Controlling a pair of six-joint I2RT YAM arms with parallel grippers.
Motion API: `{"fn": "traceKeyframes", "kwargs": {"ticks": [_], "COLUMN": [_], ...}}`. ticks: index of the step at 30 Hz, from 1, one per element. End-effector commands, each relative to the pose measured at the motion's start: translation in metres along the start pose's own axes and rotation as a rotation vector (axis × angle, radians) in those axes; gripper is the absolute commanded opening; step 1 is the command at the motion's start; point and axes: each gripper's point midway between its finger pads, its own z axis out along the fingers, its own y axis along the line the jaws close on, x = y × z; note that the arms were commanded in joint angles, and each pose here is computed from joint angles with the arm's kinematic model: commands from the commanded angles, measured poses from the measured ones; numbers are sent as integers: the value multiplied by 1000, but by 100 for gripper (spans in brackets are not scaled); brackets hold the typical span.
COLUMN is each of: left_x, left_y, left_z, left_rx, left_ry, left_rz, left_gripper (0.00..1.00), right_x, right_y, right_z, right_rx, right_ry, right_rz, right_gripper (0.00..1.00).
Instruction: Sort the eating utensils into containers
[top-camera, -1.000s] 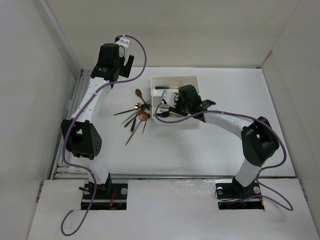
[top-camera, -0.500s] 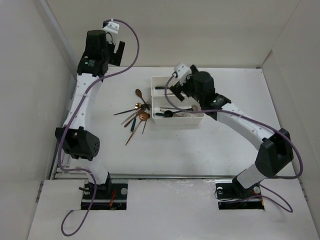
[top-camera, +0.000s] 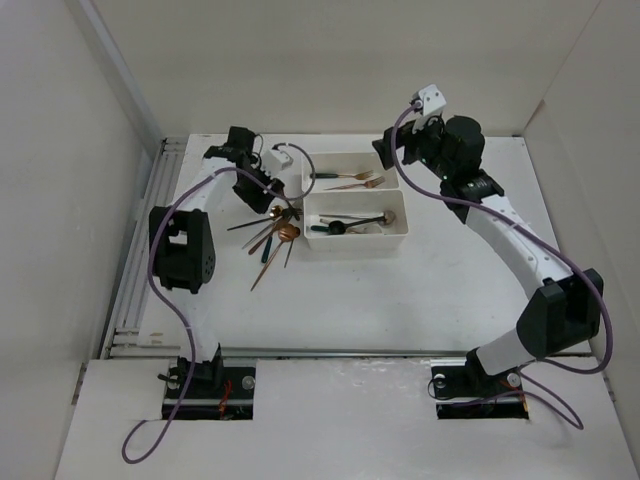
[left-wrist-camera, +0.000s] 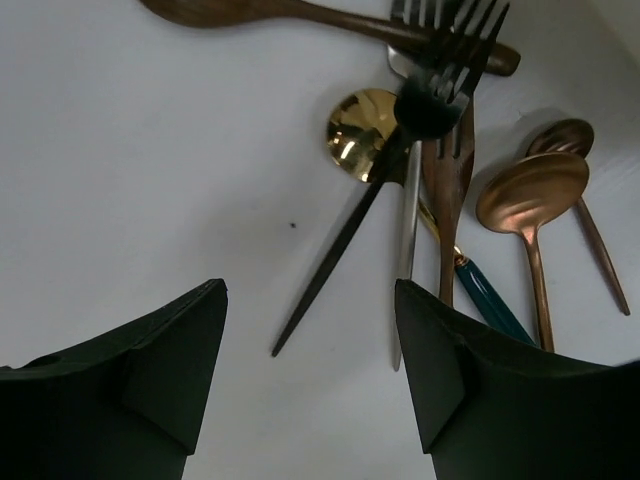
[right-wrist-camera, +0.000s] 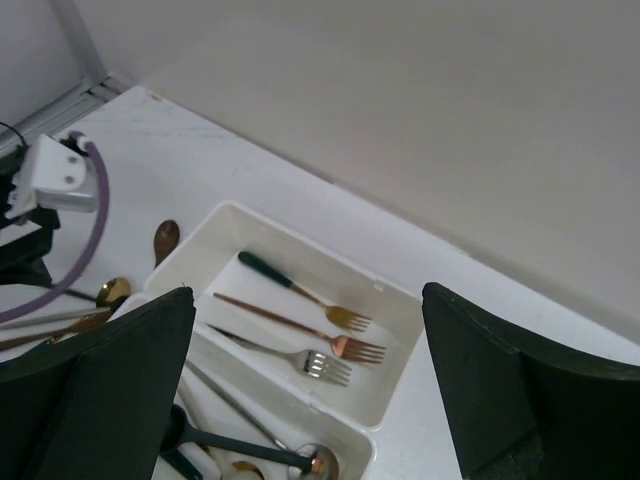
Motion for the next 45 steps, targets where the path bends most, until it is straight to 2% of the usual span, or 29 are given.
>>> {"fn": "traceKeyframes", "kwargs": {"ticks": [1, 5, 9, 17, 19, 20, 21, 22, 23, 26, 29, 32, 37, 40, 42, 45], "left_x": [-5, 8, 43, 68, 73, 84, 83, 87, 92, 105, 99, 74, 7, -10, -4, -37], "left_y": [-7, -5, -4, -9, -13, -19, -21, -19, -28, -26, -14, -6, 7, 12, 23, 37], "left_z": [-8, 18, 49, 74, 76, 80, 80, 79, 79, 66, 39, 8, -52, -67, -66, -84], "left_rx": [49, 2, -4, 27, 43, 72, 84, 87, 129, 160, 133, 84, 55, 15, -56, -128], "left_ry": [-47, 1, 144, 210, 228, 260, 250, 258, 260, 241, 172, 77, -99, -96, -18, -105], "left_rz": [54, 136, 175, 192, 189, 192, 190, 188, 180, 146, 151, 175, 200, 228, 257, 268], "left_gripper": [64, 64, 63, 57, 41, 18, 18, 5, 0, 0, 0, 0, 0, 0, 0, 0], "right_x": [-16, -13, -11, -12, -17, -17, -15, -20, -24, -28, -28, -28, -25, -31, -31, -26], "right_y": [6, -1, -1, -1, -2, -4, -4, -5, -4, -8, -10, -10, -10, -9, -9, -12], "right_z": [-14, -18, -18, -23, -26, -26, -26, -30, -32, -35, -35, -33, -25, -22, -22, -20], "right_rx": [-30, 2, 1, 20, 30, 39, 39, 48, 48, 69, 79, 79, 70, 61, 61, 70], "right_ry": [-48, -39, -30, -29, -39, -39, -30, -42, -51, -59, -59, -59, -49, -59, -59, -50], "right_rz": [27, 29, 31, 74, 82, 82, 84, 91, 89, 87, 88, 88, 90, 87, 87, 79], "right_gripper": [100, 100, 100, 100, 100, 100, 100, 100, 100, 100, 100, 100, 100, 100, 100, 100]}}
